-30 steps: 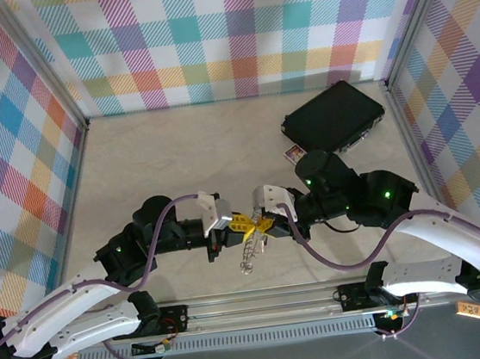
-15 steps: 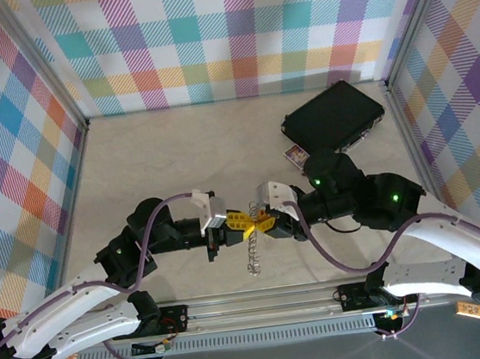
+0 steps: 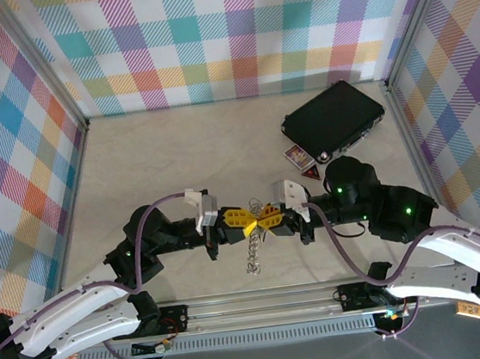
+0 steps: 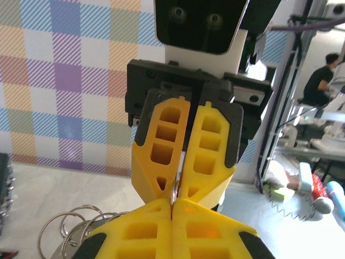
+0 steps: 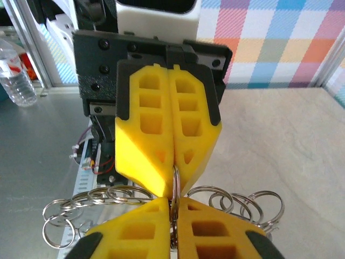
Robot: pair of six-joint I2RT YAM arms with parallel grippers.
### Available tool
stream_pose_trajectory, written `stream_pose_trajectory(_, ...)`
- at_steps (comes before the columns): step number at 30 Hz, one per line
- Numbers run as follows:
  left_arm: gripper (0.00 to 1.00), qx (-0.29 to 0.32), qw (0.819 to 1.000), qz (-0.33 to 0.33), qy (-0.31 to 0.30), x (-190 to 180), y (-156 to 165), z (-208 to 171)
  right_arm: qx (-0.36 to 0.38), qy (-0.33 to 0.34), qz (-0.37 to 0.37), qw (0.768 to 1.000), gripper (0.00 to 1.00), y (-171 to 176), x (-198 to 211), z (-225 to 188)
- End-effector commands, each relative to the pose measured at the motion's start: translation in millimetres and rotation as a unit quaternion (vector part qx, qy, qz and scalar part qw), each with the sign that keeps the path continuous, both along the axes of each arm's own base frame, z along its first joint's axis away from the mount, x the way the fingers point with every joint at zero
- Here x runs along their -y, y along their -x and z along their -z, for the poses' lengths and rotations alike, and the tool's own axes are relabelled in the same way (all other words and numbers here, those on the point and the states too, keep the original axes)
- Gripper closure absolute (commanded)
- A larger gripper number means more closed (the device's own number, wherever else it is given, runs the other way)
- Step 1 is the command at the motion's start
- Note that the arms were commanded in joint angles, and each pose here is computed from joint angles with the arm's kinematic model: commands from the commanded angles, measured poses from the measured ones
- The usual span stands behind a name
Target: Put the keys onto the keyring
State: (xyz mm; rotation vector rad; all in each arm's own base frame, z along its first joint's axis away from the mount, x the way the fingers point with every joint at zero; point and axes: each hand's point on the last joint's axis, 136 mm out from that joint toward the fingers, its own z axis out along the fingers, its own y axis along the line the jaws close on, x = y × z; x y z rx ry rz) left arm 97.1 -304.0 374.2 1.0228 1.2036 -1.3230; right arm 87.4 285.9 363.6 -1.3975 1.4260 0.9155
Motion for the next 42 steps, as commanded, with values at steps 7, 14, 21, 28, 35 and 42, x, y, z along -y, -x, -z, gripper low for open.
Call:
stream_pose_trajectory(7, 1.00, 0.013, 0.995, 0.043, 0.094, -1.7, 12.1, -37.5, 0.025, -0.052, -0.019, 0.998, 1.00, 7.4, -0.5, -16.6)
stream_pose_trajectory(14, 0.84, 0.031, 0.999, -0.029, -0.002, -3.7, -6.1, -10.2, 0.040, -0.006, 0.004, 0.999, 1.00, -1.3, 5.9, -11.7)
stream_pose_trajectory(21, 0.76, 0.050, 0.992, -0.067, -0.092, -10.8, -15.2, 4.6, 0.035, 0.061, -0.006, 0.997, 1.00, -2.1, 7.1, -0.3)
stream_pose_trajectory(28, 0.76, 0.059, 0.986, -0.082, -0.129, -14.9, -19.6, 10.8, 0.025, 0.083, -0.019, 0.996, 1.00, -1.6, 1.9, 5.6)
stream_pose_trajectory(35, 0.76, 0.055, 0.986, -0.065, -0.144, -11.0, -15.8, 17.3, 0.017, 0.094, -0.023, 0.995, 1.00, -1.7, -1.5, 10.1)
stream_pose_trajectory(42, 0.78, 0.051, 0.985, -0.058, -0.154, -6.4, -16.3, 24.2, 0.011, 0.095, -0.027, 0.995, 1.00, -1.2, -3.3, 11.9)
